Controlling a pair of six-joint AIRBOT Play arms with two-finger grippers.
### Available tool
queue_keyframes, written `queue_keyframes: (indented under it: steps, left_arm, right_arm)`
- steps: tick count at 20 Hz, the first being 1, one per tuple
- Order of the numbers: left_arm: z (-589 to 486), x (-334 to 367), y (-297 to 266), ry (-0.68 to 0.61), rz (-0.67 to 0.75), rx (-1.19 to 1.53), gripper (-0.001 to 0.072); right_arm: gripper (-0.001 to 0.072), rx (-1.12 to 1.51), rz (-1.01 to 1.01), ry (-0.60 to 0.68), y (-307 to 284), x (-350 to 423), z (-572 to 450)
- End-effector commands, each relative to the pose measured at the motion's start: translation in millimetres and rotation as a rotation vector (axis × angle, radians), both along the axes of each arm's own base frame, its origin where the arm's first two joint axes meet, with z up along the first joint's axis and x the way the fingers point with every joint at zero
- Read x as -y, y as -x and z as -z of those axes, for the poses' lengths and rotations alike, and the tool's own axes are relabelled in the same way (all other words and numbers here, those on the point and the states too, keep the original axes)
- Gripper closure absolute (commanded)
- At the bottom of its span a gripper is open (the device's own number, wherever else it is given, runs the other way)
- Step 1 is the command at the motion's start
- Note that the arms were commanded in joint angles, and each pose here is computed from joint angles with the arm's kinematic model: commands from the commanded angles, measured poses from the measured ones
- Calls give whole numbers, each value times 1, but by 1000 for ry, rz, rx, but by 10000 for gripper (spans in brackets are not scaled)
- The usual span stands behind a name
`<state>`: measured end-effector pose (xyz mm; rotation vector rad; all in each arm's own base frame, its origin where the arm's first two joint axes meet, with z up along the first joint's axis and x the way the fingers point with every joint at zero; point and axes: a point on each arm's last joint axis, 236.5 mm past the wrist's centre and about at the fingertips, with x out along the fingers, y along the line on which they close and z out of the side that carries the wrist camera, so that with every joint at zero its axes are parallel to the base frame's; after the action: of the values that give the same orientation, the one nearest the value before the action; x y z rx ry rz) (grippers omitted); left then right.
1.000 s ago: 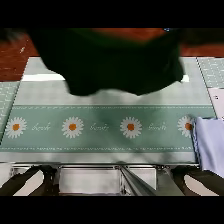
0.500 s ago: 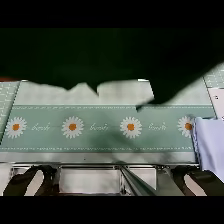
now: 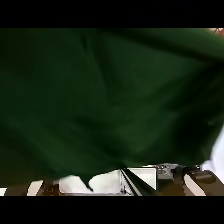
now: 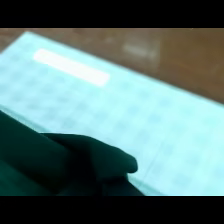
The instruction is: Fold the shirts.
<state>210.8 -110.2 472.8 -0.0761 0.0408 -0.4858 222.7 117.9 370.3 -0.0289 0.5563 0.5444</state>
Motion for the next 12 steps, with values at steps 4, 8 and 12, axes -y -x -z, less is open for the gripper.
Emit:
queue_keyframes:
  steps: [4,8,12]
  left_arm:
    - [206,-49,-141,190,-89,-524,691]
    - [320,-89,-223,291,-222,-704,691]
    - [407,-96,-282,333,-293,-816,691]
  right_arm:
    - [686,-333,4,-58,-120,-18,173]
    - [686,-457,82,-135,-220,-21,269]
    - [686,-531,118,-182,-304,-26,330]
